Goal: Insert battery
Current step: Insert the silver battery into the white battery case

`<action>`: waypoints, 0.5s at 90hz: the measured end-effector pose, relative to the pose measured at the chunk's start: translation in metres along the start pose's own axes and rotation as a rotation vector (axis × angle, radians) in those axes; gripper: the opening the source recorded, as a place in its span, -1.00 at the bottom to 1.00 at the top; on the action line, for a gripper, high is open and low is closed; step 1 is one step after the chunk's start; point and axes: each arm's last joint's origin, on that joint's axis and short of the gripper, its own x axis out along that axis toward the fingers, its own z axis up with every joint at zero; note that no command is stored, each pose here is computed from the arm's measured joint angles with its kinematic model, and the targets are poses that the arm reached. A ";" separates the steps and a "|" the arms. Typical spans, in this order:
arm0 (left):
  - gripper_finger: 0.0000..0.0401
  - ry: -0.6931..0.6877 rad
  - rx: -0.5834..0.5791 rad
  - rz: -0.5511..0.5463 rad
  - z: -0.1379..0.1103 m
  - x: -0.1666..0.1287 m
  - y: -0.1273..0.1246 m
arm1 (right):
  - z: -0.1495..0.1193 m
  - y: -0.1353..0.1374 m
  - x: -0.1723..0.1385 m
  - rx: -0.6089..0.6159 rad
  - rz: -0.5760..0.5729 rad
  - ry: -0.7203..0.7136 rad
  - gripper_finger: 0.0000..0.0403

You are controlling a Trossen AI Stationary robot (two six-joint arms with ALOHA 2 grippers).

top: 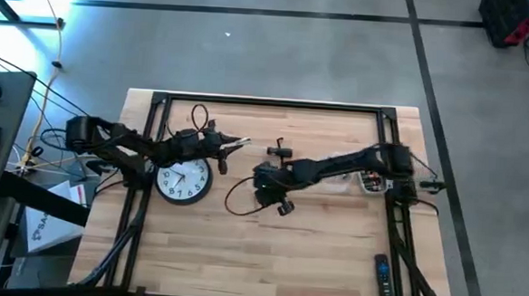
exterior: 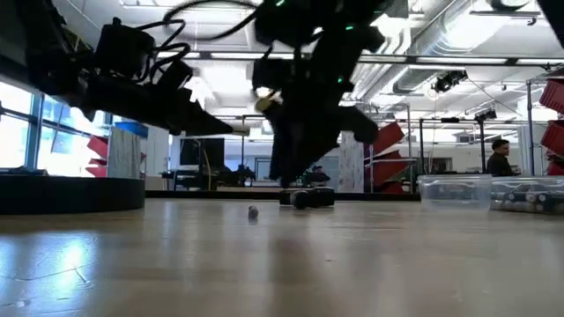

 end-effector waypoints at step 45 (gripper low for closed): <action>-0.69 0.038 -0.046 -0.003 -0.007 -0.005 -0.001 | 0.015 -0.035 0.034 -0.368 0.129 0.042 -0.23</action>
